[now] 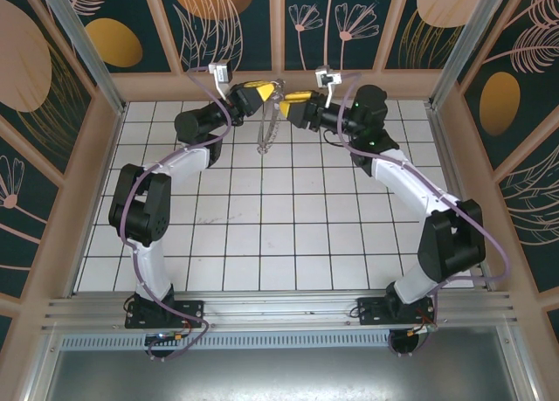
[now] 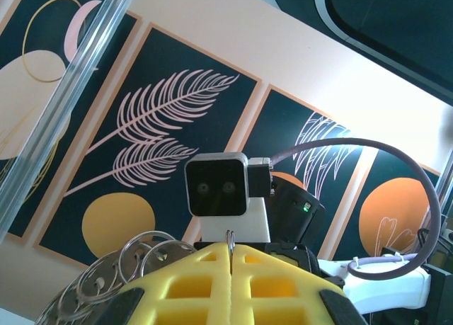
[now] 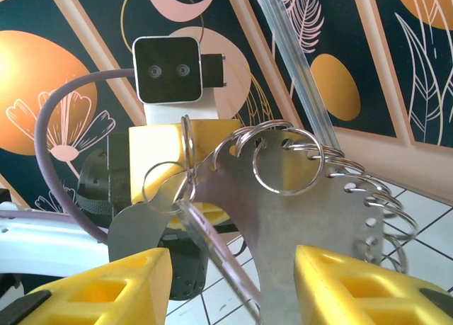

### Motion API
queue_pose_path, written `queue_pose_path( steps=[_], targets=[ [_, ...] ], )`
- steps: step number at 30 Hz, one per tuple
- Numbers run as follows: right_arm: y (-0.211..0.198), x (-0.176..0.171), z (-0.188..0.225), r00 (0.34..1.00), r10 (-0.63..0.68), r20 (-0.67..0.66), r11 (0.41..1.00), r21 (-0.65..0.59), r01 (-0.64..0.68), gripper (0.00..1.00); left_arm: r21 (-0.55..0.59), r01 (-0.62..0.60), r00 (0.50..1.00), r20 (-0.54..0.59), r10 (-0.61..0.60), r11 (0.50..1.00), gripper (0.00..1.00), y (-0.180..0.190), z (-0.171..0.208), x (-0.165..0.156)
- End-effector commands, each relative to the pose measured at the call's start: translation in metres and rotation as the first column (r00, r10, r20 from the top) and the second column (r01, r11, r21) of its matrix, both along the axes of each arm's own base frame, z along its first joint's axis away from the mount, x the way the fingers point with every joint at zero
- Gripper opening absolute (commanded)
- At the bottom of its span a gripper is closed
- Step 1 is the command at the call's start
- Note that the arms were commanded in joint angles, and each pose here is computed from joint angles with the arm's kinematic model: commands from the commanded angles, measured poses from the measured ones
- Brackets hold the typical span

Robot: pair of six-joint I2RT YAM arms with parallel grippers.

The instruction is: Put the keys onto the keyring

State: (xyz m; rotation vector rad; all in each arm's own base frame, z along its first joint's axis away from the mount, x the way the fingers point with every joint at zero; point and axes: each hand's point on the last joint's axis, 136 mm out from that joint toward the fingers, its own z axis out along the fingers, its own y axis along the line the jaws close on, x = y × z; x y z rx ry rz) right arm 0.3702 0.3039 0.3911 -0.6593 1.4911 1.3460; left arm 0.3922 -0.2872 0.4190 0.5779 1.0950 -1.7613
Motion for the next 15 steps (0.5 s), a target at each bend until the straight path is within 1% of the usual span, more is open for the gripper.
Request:
queue_pose_path(
  steps=[1, 4, 5, 7, 9, 12, 13, 15],
  targets=[
    [0.012, -0.007, 0.017, 0.995, 0.06, 0.074, 0.998, 0.015, -0.062, 0.49, -0.067, 0.003, 0.996, 0.094, 0.003, 0.998, 0.0, 0.005, 0.016, -0.014],
    [0.017, -0.007, 0.013, 0.994, 0.084, 0.066, 0.996, 0.009, -0.085, 0.46, -0.066, 0.004, 0.996, 0.089, 0.002, 0.998, 0.0, 0.004, 0.016, -0.013],
    [0.018, -0.008, 0.012, 0.993, 0.093, 0.065, 0.996, 0.007, -0.094, 0.43, -0.066, 0.002, 0.996, 0.087, 0.003, 0.998, 0.0, 0.004, 0.016, -0.012],
    [0.019, -0.01, 0.009, 0.992, 0.108, 0.065, 0.994, 0.003, -0.109, 0.33, -0.066, 0.002, 0.997, 0.082, 0.003, 0.998, 0.0, 0.004, 0.015, -0.011],
    [0.021, -0.014, 0.008, 0.99, 0.125, 0.068, 0.992, 0.0, -0.126, 0.2, -0.066, 0.0, 0.997, 0.082, 0.005, 0.998, 0.0, 0.004, 0.015, -0.01],
    [0.022, -0.018, 0.006, 0.987, 0.147, 0.066, 0.989, -0.007, -0.147, 0.04, -0.067, -0.002, 0.997, 0.081, 0.007, 0.998, 0.0, 0.004, 0.014, -0.009],
    [0.023, -0.019, 0.005, 0.986, 0.153, 0.065, 0.988, -0.009, -0.153, 0.01, -0.066, -0.001, 0.997, 0.079, 0.006, 0.998, 0.0, 0.004, 0.014, -0.009],
    [0.024, -0.02, 0.005, 0.985, 0.158, 0.067, 0.988, -0.012, -0.157, 0.0, -0.068, -0.003, 0.997, 0.082, 0.008, 0.998, 0.0, 0.004, 0.015, -0.009]
  ],
)
